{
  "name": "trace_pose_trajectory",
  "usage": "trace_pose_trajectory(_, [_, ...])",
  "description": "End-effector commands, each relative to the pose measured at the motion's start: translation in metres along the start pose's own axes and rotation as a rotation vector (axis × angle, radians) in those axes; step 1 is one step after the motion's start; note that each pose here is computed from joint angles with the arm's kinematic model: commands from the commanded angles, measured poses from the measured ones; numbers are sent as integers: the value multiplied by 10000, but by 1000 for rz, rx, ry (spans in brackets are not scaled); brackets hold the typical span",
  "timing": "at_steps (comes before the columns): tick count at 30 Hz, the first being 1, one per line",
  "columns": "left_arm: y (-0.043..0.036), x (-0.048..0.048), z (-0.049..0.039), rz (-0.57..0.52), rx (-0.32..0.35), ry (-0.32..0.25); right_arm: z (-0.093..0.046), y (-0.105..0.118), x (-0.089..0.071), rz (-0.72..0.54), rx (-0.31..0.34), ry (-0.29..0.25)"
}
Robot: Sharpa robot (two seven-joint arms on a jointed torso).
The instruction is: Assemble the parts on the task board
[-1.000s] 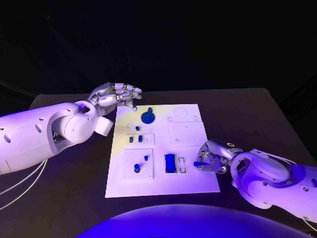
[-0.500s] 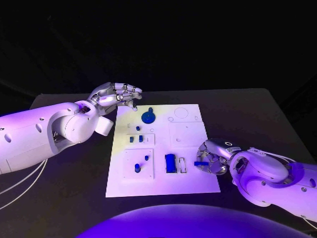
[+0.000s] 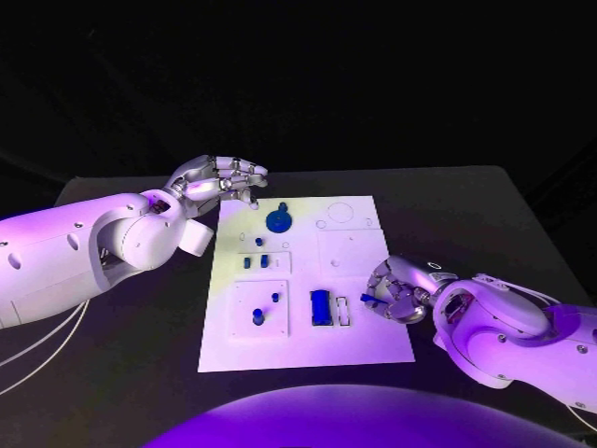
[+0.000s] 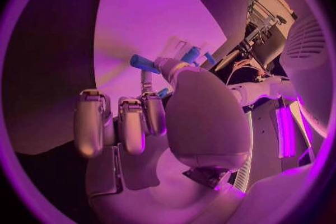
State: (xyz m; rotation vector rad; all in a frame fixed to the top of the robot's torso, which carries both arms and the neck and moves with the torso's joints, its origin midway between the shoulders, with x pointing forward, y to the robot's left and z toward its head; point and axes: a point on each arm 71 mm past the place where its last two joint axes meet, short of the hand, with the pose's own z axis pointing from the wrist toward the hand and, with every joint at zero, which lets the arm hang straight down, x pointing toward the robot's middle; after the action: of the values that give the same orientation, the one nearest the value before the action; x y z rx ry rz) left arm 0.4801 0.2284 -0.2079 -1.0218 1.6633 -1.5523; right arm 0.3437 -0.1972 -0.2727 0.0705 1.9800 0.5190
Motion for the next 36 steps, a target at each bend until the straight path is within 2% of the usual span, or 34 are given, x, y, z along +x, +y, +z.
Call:
trace_pose_trajectory(1, [-10,27,9,-1,8,17,-7,27,-38,120,23,-19])
trace_pose_trajectory(10, [-10,30,12,-1,8,18,21,96,-37,194,42,6])
trace_pose_trajectory(20, [-10,42,15,-2,9,23,104,140,125,219,76,84])
trace_pose_trajectory(36, [-10,41,12,-3,8,25,185,222,226,192,71,99])
